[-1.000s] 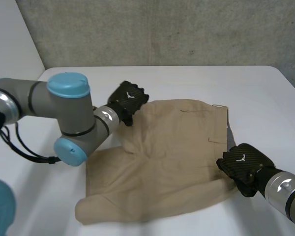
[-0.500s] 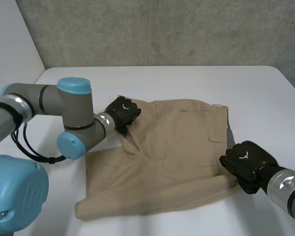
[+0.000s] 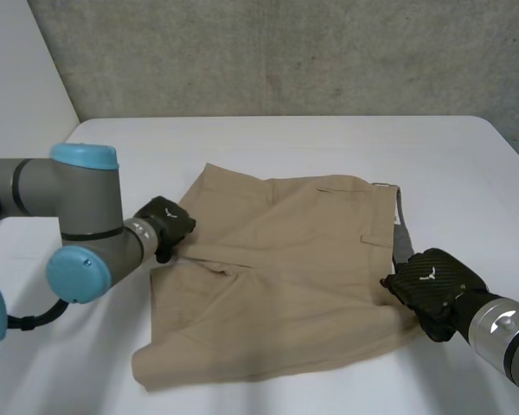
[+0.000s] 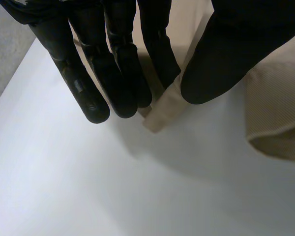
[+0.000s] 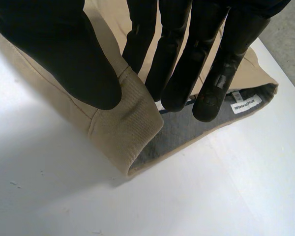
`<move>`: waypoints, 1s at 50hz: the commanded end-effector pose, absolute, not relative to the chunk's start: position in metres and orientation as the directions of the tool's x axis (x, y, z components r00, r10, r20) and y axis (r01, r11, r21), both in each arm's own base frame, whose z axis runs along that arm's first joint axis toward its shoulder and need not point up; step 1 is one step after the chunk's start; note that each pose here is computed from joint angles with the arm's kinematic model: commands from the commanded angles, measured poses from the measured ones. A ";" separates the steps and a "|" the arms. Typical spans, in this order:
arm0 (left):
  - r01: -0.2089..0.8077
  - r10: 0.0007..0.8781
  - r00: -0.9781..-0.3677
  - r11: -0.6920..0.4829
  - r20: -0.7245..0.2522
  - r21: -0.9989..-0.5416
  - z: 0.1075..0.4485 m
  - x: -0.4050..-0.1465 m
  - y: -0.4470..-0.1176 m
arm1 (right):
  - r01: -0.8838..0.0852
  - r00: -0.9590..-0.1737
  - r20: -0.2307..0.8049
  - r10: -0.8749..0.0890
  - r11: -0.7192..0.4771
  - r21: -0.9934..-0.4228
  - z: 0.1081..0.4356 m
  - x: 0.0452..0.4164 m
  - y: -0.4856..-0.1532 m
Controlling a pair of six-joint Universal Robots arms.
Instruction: Fold the shorts.
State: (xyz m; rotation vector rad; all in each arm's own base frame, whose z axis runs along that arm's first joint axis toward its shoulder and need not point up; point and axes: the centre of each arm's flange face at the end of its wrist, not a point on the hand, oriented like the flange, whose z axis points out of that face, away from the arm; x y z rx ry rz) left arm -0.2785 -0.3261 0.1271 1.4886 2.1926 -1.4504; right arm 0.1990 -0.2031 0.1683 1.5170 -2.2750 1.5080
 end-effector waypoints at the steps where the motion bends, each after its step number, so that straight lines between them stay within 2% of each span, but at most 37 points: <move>1: 0.769 0.650 -0.524 0.082 -0.551 -0.634 0.142 -0.269 -0.314 | -0.717 -0.526 0.483 -0.700 0.060 -0.694 0.168 0.200 -0.202; 8: 0.748 0.641 -0.538 0.062 -0.548 -0.661 0.162 -0.271 -0.301 | -0.716 -0.530 0.483 -0.697 0.063 -0.695 0.169 0.199 -0.204; 12: 0.714 0.620 -0.577 0.068 -0.531 -0.697 0.176 -0.270 -0.300 | -0.716 -0.529 0.482 -0.699 0.063 -0.695 0.168 0.199 -0.203; 21: 0.709 0.611 -0.595 0.094 -0.521 -0.699 0.176 -0.264 -0.301 | -0.701 -0.544 0.468 -0.696 0.071 -0.710 0.170 0.200 -0.203; 27: 0.685 0.591 -0.620 0.087 -0.516 -0.723 0.201 -0.253 -0.280 | -0.678 -0.569 0.459 -0.682 0.074 -0.732 0.176 0.202 -0.209; 28: 0.674 0.588 -0.630 0.091 -0.507 -0.733 0.205 -0.252 -0.275 | -0.675 -0.574 0.459 -0.678 0.073 -0.735 0.178 0.202 -0.210; 29: 0.632 0.583 -0.669 0.118 -0.462 -0.766 0.212 -0.248 -0.260 | -0.665 -0.584 0.457 -0.671 0.073 -0.743 0.181 0.203 -0.213; 30: 0.631 0.583 -0.669 0.118 -0.461 -0.767 0.212 -0.248 -0.260 | -0.660 -0.591 0.453 -0.668 0.076 -0.748 0.182 0.203 -0.214; 32: 0.575 0.579 -0.712 0.155 -0.398 -0.804 0.219 -0.244 -0.243 | -0.651 -0.600 0.449 -0.663 0.078 -0.755 0.184 0.203 -0.215; 37: 0.452 0.611 -0.754 0.217 -0.241 -0.865 0.226 -0.240 -0.197 | -0.588 -0.671 0.404 -0.621 0.115 -0.800 0.193 0.207 -0.233; 40: 0.414 0.623 -0.760 0.250 -0.182 -0.875 0.225 -0.236 -0.174 | -0.564 -0.708 0.372 -0.600 0.164 -0.809 0.188 0.210 -0.247; 42: 0.408 0.623 -0.764 0.260 -0.171 -0.875 0.224 -0.235 -0.169 | -0.561 -0.714 0.369 -0.596 0.172 -0.810 0.186 0.217 -0.253; 47: 0.400 0.615 -0.780 0.348 -0.116 -0.848 0.204 -0.225 -0.149 | -0.574 -0.709 0.392 -0.586 0.156 -0.804 0.185 0.233 -0.258; 50: 0.397 0.607 -0.788 0.366 -0.108 -0.842 0.201 -0.223 -0.149 | -0.576 -0.713 0.398 -0.578 0.159 -0.802 0.185 0.233 -0.260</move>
